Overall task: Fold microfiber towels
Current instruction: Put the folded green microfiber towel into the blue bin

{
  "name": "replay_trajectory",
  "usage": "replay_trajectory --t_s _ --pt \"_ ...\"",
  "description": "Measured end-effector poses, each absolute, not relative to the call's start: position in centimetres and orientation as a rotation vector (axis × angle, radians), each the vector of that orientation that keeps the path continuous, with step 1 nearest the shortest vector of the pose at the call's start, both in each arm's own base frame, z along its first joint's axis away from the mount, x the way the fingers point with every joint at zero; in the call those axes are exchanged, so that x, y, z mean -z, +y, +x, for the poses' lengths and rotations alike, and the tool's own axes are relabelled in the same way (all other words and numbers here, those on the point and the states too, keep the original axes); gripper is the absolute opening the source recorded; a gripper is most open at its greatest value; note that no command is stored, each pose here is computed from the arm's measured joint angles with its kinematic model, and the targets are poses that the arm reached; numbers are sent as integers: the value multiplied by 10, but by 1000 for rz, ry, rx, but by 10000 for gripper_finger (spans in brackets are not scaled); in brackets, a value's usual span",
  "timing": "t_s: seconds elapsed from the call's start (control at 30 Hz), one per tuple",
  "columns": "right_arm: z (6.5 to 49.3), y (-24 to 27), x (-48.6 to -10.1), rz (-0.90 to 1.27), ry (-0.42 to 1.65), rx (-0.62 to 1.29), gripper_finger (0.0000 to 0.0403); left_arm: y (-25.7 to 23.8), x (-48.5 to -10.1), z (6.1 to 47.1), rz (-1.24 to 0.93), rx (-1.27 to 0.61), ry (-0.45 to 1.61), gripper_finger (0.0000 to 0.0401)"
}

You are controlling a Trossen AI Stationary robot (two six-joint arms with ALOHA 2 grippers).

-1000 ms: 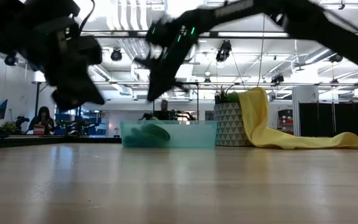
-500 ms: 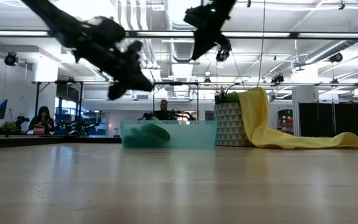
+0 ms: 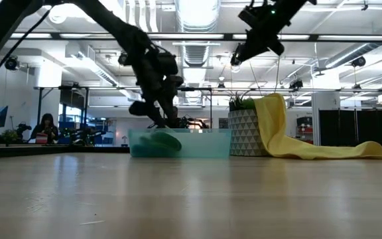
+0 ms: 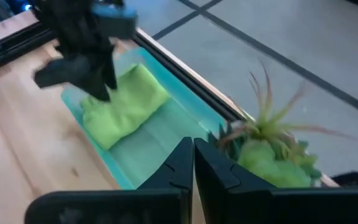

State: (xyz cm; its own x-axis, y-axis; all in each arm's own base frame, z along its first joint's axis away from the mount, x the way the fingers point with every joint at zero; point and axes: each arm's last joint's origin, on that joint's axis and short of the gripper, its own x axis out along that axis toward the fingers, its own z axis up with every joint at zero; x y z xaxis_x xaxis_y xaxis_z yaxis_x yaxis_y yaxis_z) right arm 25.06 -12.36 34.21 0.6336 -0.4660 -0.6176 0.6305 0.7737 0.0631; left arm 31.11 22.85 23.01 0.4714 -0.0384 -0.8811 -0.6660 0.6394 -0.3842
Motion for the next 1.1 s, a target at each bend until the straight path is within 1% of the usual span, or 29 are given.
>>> replay_trajectory --t_s 0.07,0.17,0.4,0.8,0.97,1.03,1.1 --pt "244 -120 -341 296 613 640 8 226 -238 309 -761 -500 1048 173" --pt "238 -117 -343 311 584 642 8 222 -239 306 -720 -551 1099 173" --pt "236 -116 -342 316 574 645 8 217 -222 305 -756 -524 1164 173" --pt "238 -112 -343 349 562 640 8 222 -195 313 -780 -538 1169 173" --pt "239 -110 -343 351 564 632 8 223 -182 316 -792 -530 1205 172" --pt "239 -110 -343 357 563 632 8 223 -179 317 -780 -514 1217 164" --pt "239 -110 -343 358 563 632 8 223 -178 317 -773 -505 1223 145"
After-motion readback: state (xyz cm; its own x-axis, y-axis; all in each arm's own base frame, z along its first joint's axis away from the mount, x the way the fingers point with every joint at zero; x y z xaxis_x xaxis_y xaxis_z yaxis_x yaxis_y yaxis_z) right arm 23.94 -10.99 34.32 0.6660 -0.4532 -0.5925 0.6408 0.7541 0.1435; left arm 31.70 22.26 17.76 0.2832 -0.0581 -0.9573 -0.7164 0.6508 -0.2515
